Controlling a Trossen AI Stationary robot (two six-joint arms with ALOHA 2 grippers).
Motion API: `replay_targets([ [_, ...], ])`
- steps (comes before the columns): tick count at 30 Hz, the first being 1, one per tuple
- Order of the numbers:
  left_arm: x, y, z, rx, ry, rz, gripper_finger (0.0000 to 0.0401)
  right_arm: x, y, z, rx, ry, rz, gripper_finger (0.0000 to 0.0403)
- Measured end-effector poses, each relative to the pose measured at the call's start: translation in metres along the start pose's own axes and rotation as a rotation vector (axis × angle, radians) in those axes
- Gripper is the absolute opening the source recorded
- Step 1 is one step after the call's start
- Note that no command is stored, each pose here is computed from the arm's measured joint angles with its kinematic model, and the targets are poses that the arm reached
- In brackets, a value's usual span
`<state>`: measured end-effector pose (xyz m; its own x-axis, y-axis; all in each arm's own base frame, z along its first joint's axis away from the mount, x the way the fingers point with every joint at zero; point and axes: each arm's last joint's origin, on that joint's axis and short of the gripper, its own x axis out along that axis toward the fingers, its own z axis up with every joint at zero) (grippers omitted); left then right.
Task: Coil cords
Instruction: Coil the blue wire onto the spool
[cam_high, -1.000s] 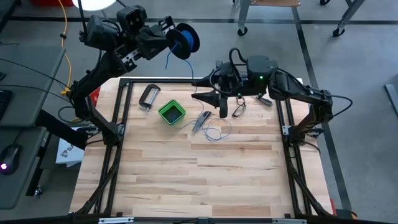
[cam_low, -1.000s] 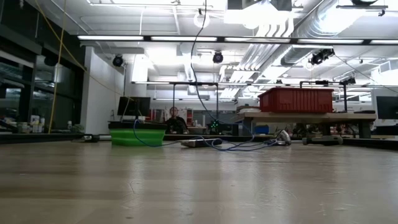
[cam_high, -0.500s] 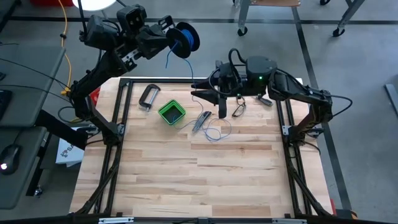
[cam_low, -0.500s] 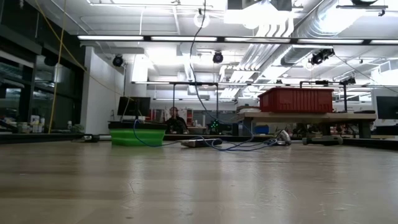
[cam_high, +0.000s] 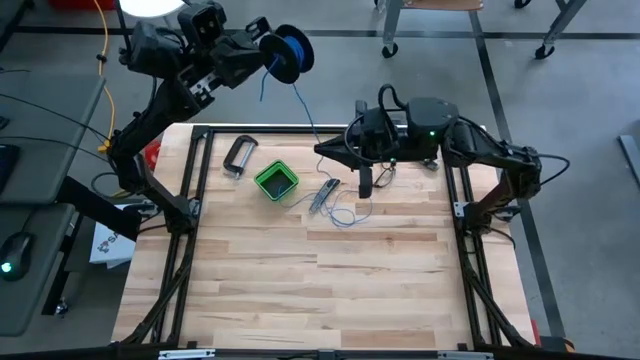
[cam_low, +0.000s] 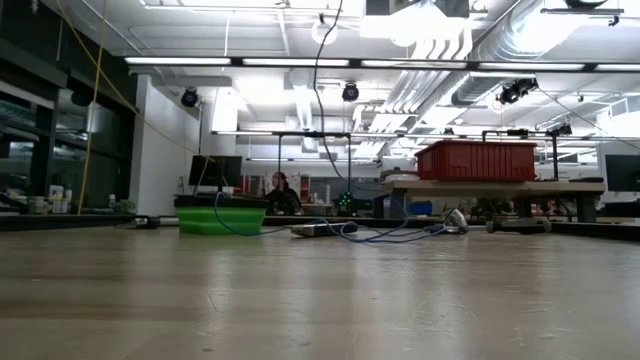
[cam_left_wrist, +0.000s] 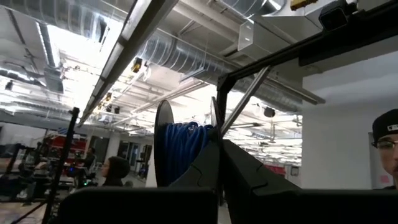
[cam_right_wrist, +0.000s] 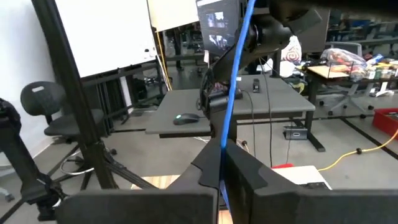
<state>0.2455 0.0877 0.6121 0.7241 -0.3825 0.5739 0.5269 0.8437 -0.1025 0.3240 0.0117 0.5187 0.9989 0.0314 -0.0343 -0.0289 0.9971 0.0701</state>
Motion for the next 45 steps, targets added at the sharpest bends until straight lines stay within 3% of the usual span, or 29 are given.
replay_targets([
  [5,-0.007,0.003,0.001,-0.084,0.038,0.106,0.0001,-0.014,0.010,0.006,0.000,-0.004,0.029,0.0001],
  [9,-0.018,0.008,-0.010,-0.264,0.184,0.270,0.0001,-0.029,0.018,0.014,-0.002,-0.033,0.064,0.0001],
  [13,-0.029,0.010,-0.023,-0.366,0.310,0.412,0.0001,-0.045,0.021,0.023,-0.008,-0.072,0.077,0.0001],
  [21,-0.036,0.010,-0.041,-0.534,0.432,0.502,0.0001,-0.069,0.020,0.036,-0.025,-0.129,0.077,0.0000],
  [30,-0.013,0.004,-0.074,-0.850,0.533,0.403,0.0001,-0.071,0.014,0.037,-0.035,-0.133,0.074,0.0000],
  [35,0.013,0.002,-0.093,-0.936,0.548,0.262,0.0001,-0.067,0.011,0.037,-0.038,-0.133,0.108,0.0000],
  [45,0.058,0.005,-0.117,-1.050,0.448,-0.051,0.0001,-0.049,0.006,0.039,-0.040,-0.209,0.202,0.0000],
])
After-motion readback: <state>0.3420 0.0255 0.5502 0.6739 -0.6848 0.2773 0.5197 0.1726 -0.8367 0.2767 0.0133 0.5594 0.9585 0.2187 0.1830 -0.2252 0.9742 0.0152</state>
